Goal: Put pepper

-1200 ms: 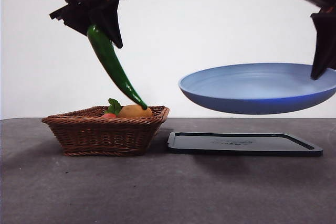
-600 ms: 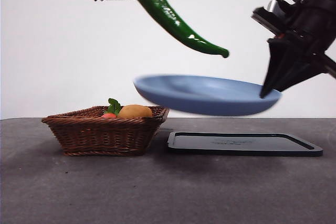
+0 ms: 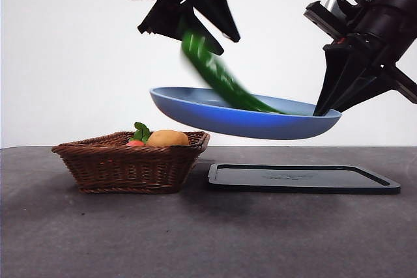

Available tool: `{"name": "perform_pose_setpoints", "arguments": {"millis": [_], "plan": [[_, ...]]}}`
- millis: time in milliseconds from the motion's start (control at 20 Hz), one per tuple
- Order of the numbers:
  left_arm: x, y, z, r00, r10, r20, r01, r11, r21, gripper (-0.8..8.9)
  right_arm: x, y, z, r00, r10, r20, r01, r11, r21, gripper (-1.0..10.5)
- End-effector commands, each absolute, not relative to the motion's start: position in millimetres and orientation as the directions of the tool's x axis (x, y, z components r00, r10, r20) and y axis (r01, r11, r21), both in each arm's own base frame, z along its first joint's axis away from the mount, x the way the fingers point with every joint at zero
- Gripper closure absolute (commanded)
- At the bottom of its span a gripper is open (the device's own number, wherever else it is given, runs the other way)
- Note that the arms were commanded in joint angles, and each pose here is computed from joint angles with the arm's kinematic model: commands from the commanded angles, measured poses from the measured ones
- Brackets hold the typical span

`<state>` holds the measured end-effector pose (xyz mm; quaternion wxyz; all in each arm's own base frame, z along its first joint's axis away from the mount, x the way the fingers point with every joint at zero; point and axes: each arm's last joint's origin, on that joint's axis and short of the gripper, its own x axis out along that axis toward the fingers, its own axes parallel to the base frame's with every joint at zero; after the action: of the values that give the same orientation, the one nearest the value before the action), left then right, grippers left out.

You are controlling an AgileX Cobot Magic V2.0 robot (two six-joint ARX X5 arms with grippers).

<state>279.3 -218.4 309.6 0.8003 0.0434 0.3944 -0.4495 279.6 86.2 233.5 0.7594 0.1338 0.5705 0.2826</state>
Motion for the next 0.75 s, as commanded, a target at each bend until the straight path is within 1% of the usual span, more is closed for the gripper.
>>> {"name": "perform_pose_setpoints", "arguments": {"millis": [50, 250, 450, 650, 750], "plan": [[281, -224, 313, 0.295, -0.699, -0.651, 0.773, 0.575, -0.267, 6.07, 284, 89, 236, 0.194, 0.592, -0.782, -0.283, 0.797, 0.534, 9.4], [283, -226, 318, 0.317, -0.724, -0.613, 0.784, 0.563, -0.26, 6.07, 284, 88, 236, 0.192, 0.591, -0.783, -0.271, 0.799, 0.537, 9.4], [277, -219, 334, 0.349, -0.741, -0.574, 0.793, 0.56, -0.241, 6.07, 282, 88, 235, 0.177, 0.586, -0.791, -0.242, 0.805, 0.542, 9.4], [264, -202, 360, 0.393, -0.758, -0.521, 0.796, 0.564, -0.22, 6.07, 280, 84, 234, 0.158, 0.571, -0.806, -0.199, 0.818, 0.54, 9.4], [253, -190, 375, 0.413, -0.762, -0.499, 0.796, 0.568, -0.209, 6.07, 282, 78, 234, 0.175, 0.569, -0.804, -0.168, 0.822, 0.545, 9.4]]}}
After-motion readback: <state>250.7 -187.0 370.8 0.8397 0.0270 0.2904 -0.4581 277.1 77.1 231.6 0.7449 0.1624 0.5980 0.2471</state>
